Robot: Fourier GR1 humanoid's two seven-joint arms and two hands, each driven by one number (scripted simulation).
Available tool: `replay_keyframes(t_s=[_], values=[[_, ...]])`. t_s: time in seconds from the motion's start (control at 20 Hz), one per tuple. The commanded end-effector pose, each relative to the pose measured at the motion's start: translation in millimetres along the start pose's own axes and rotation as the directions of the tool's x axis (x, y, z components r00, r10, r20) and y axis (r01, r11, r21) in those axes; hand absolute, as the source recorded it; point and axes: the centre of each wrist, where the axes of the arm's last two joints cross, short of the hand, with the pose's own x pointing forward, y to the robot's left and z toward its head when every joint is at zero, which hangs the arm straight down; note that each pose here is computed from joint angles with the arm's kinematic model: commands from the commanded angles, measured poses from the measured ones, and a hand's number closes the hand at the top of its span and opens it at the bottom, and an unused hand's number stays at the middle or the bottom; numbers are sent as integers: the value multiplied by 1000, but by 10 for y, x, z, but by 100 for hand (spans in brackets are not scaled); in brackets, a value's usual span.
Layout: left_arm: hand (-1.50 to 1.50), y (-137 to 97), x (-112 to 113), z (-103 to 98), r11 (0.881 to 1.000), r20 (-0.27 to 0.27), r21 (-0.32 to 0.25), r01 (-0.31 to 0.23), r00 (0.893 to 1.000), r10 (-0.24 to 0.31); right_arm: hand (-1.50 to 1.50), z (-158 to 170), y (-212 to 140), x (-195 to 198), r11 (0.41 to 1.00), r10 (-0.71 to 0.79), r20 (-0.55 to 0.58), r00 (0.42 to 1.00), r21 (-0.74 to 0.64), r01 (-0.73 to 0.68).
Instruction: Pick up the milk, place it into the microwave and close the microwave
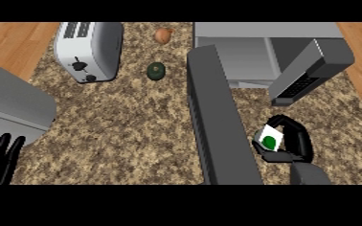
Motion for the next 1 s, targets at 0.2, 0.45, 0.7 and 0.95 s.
replay_keyframes(t_s=[0.2,0.45,0.7,0.95], values=[[-150,148,-285,57,1000,-12,-7,-12,1000,12,150,-397,-621,246,998,-19,90,996,65,13],[-150,78,-84,-16,999,-28,-10,-31,999,31,150,-712,-243,325,982,-139,93,986,142,125],[-150,157,22,76,1000,-16,19,-17,1000,17,150,-739,-136,641,971,-139,108,984,210,114],[-150,100,-134,-23,999,-11,22,-38,999,38,150,-935,175,764,983,-56,131,990,180,31]])
